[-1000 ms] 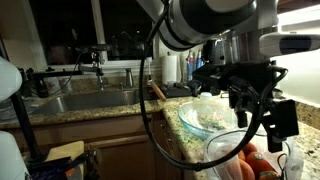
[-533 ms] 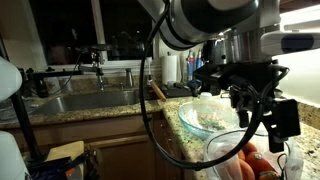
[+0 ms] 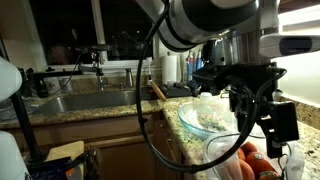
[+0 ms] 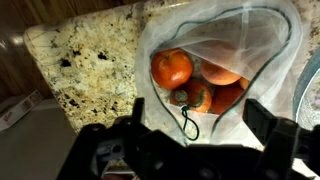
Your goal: Remove a peach from the bag and put it in the glass bowl
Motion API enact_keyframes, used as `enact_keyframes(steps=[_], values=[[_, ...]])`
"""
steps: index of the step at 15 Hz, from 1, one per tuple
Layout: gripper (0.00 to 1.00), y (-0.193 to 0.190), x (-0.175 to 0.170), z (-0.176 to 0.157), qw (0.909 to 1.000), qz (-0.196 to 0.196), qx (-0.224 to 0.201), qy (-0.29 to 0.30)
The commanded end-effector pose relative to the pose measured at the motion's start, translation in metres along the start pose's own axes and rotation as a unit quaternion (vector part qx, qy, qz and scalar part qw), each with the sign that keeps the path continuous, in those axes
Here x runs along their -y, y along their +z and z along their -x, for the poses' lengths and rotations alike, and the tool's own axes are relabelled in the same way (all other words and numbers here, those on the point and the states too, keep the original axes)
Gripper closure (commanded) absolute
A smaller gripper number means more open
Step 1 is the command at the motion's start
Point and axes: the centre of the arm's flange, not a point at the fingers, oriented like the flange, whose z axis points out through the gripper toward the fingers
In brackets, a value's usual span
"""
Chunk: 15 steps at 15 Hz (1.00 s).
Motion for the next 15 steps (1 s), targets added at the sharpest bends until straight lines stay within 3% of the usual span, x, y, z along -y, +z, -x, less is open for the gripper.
enact_keyframes(steps=[1,15], values=[[0.0,-0.004,-0.006,0.013,0.9998,0.015,0.009,0.012],[0.0,0.011,-0.012,0.02,0.9983,0.034,0.039,0.025]])
